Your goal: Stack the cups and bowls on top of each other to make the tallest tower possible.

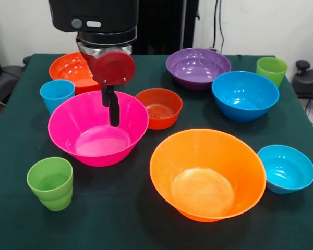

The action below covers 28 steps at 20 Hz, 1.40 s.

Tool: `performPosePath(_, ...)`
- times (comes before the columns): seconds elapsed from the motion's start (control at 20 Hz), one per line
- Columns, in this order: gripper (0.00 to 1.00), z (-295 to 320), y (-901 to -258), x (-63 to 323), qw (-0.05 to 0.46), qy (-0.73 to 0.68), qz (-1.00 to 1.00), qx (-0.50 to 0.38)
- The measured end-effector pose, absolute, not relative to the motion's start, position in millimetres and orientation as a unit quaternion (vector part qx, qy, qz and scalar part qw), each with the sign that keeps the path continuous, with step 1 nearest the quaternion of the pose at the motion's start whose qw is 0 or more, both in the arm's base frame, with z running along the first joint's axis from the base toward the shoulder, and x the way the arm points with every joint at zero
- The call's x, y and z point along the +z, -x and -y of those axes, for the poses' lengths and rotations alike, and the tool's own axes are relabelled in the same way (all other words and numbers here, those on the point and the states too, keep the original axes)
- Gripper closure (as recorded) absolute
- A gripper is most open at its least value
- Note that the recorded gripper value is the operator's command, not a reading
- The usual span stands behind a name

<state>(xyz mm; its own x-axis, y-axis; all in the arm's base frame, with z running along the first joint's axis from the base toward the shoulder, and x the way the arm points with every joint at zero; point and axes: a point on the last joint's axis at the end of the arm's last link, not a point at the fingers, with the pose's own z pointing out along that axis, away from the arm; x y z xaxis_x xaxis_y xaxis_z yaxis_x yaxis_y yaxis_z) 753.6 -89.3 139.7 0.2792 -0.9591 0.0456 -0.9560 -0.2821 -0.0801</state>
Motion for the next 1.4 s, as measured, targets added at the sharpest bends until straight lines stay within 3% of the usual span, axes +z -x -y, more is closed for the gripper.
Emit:
performPosePath(0.7, 0.0, 52.7, -717.3, 159.4, -0.056, 0.795, -0.602, -0.06)
performPosePath(1.4, 0.0, 85.5, -699.8, 156.0, -0.096, 0.78, -0.615, -0.068)
